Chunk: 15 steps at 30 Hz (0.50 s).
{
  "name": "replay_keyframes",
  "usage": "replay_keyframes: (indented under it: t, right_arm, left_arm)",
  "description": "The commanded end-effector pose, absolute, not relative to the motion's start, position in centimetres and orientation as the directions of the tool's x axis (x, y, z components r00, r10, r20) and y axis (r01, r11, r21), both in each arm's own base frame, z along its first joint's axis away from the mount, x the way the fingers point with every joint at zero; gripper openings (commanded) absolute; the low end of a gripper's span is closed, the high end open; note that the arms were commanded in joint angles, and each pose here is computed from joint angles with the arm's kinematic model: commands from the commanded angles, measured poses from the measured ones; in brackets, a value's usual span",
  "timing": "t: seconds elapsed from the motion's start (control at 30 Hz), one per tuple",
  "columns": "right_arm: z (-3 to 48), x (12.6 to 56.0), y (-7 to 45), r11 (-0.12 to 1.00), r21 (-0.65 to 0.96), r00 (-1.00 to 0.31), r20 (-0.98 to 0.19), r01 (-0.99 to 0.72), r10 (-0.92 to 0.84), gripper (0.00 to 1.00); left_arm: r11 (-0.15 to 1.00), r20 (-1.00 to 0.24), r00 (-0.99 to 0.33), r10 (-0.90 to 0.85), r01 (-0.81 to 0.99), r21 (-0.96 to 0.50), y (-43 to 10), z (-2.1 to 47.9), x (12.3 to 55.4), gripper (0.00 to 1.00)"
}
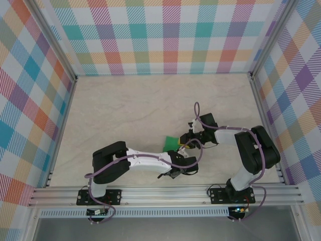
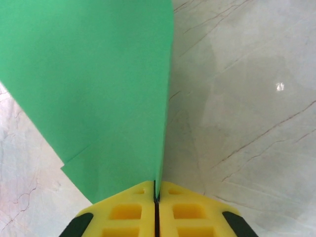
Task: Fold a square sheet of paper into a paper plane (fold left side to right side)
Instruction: Fold the wing for the fifth time at the center of the table.
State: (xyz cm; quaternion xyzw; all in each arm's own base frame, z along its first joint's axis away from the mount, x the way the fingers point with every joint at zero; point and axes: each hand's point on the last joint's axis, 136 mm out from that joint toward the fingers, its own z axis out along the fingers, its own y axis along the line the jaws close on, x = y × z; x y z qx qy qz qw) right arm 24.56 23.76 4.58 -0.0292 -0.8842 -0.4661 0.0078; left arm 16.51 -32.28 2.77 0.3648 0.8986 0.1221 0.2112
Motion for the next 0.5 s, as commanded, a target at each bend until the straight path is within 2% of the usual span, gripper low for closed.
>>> replay_keyframes:
  t: [0.0, 0.33, 0.47]
  right_arm:
    - [6.3, 25.0, 23.9, 0.573, 0.82, -0.999, -0.018, 0.0, 0.027, 0.25]
    - [9.9, 25.6, 19.4, 0.671, 0.741, -0.973, -0.175, -0.03, 0.15, 0.76]
    - [10.3, 25.1, 18.1, 0.686, 0.728, -0.967, -0.192, -0.024, 0.17, 0.9]
  left_arm:
    - [0.759, -0.358, -0.67, 0.651, 0.574, 0.305, -32.5, 4.7, 17.1, 0.06]
    - [0.816, -0.405, -0.729, 0.552, 0.572, 0.081, -33.1, 6.2, 17.2, 0.0]
    - [0.823, -0.384, -0.761, 0.523, 0.568, -0.002, -33.3, 5.5, 17.3, 0.0]
